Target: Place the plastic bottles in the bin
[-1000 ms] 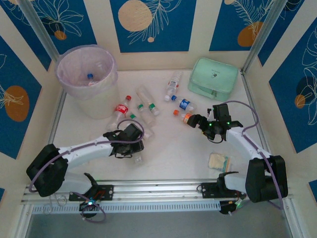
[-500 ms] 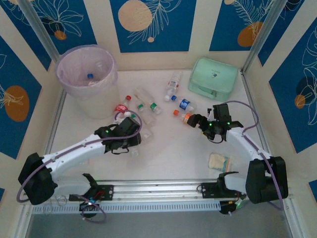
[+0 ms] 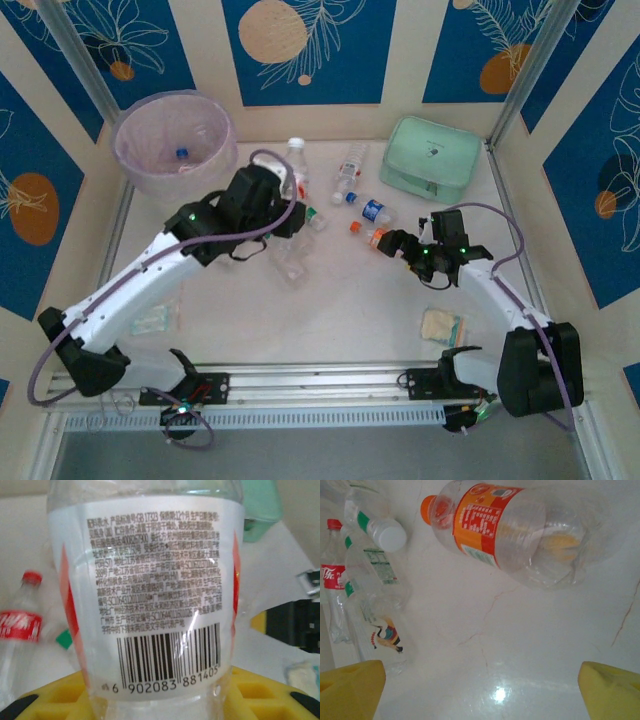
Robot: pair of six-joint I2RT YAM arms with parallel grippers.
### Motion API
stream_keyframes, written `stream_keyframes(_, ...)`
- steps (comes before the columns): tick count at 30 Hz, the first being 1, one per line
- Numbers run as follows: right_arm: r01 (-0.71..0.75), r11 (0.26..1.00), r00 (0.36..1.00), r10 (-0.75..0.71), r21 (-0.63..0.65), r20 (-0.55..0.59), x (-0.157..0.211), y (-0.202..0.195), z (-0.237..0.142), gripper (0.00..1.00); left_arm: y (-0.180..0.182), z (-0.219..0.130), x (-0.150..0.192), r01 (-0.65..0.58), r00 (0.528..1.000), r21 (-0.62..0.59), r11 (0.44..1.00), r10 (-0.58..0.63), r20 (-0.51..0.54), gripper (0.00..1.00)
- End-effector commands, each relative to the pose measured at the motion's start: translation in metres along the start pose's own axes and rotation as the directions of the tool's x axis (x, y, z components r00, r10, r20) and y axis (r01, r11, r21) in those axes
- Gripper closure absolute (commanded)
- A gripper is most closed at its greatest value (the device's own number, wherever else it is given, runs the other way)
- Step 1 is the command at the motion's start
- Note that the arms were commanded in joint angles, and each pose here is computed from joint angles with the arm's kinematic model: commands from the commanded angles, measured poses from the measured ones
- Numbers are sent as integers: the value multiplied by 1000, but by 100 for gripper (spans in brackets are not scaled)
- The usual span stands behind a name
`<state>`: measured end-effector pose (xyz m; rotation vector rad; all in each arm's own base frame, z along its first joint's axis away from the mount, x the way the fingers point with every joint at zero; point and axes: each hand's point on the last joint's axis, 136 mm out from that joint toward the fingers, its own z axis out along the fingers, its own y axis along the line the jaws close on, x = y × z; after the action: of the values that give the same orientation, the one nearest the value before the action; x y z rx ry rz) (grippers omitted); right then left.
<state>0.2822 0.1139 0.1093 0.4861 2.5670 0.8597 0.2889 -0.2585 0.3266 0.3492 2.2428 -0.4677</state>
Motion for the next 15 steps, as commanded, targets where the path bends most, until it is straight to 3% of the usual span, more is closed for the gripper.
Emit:
stream_keyframes(1, 21, 999, 1000, -21, -39, -4, 9, 12, -15, 1, -11, -3, -24, -147, 989, 89, 985, 148, -12, 88)
stream_keyframes(4, 25, 999, 1000, -25, -30, 16, 14, 10, -25, 1, 5, -4, -61, -165, 986, 83, 983, 164, 11, 91)
stream_keyframes(8, 31, 999, 999, -30, -43, 35, 19, 9, -31, 1, 56, -9, -111, -133, 988, -15, 991, 133, 75, 92)
stream_keyframes(12, 33, 999, 999, -31, -39, 39, 22, 9, -36, 1, 127, -21, -154, -73, 982, -190, 979, 104, 156, 92)
stream_keyframes(15, 37, 999, 998, -36, -36, 47, 22, 9, -40, 1, 180, -31, -167, -61, 984, -335, 940, 114, 139, 92)
